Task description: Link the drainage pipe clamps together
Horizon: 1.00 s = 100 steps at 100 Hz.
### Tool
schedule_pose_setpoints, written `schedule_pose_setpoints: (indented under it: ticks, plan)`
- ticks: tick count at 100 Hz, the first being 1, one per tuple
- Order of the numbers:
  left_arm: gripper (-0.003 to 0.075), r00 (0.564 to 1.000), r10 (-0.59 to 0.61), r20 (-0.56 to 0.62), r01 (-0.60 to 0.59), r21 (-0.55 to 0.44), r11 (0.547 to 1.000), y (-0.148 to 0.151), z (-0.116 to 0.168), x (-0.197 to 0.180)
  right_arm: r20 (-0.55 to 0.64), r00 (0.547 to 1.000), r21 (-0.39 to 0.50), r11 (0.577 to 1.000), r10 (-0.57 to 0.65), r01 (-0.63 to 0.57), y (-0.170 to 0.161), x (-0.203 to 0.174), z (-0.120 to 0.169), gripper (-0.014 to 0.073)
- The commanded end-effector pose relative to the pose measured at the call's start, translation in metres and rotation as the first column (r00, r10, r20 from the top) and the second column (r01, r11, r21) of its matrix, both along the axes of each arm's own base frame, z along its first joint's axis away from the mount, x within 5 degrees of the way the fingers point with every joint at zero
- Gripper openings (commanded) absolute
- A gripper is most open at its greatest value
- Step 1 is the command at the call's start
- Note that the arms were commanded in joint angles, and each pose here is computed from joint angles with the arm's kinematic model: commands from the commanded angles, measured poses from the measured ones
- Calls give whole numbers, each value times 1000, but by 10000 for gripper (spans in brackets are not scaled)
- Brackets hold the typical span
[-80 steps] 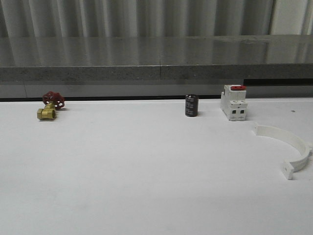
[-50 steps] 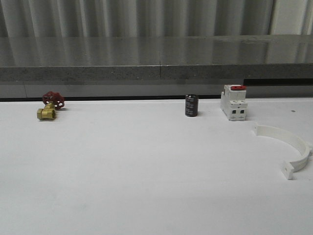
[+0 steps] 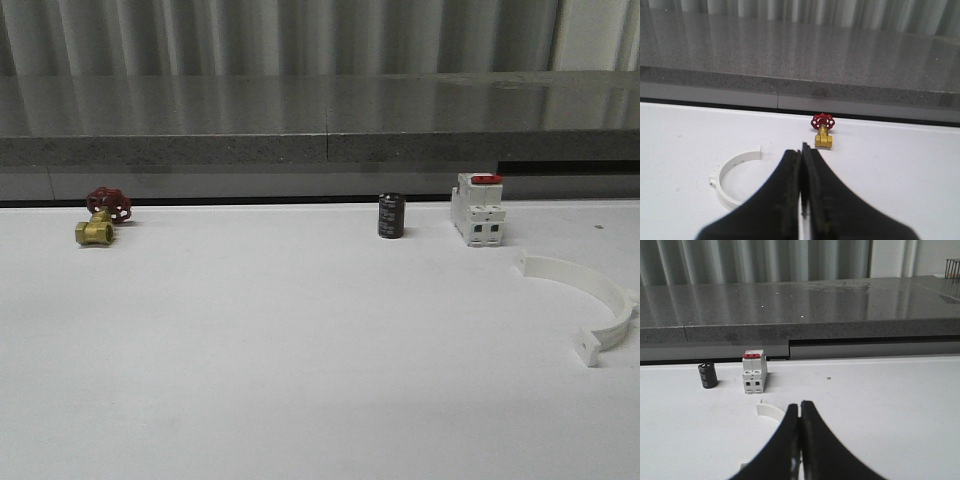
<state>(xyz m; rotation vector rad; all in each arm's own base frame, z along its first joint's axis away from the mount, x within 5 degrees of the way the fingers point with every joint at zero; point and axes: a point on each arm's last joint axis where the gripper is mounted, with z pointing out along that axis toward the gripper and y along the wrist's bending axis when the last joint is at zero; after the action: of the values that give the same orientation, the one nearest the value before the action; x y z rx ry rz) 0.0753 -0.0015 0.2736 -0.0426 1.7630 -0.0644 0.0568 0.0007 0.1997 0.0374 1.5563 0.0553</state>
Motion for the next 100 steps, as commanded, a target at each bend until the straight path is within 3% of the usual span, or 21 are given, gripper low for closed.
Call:
schedule_pose_setpoints:
  ticks: [1,18,30,64,74,93,100]
  plan:
    - [-21,1000,-6,-13,6,-8,1000,-1,37,13,103,995,-9,1000,-3,4,0,-2,13,-60]
    - [-21,961,-2,-276,2,-1,1000,-2,66,47,103,995,-9,1000,-3,4,0,-2,13,-60]
    - [-21,927,-1,-375,2,2,1000,-2,75,71,103,995,-9,1000,-3,4,0,-2,13,-60]
    - [-10,832,3,-555,3,10,1000,-4,44,122,103,995,-9,1000,-3,4,0,-2,13,-60]
    - [90,814,4,-581,3,11,1000,-4,38,128,103,995,-9,1000,-3,4,0,-2,13,-60]
    - [455,809,4,-587,3,11,1000,-4,37,129,103,995,-9,1000,-3,4,0,-2,13,-60]
    - [505,807,4,-590,3,11,1000,-4,37,129,103,995,-9,1000,-3,4,0,-2,13,-60]
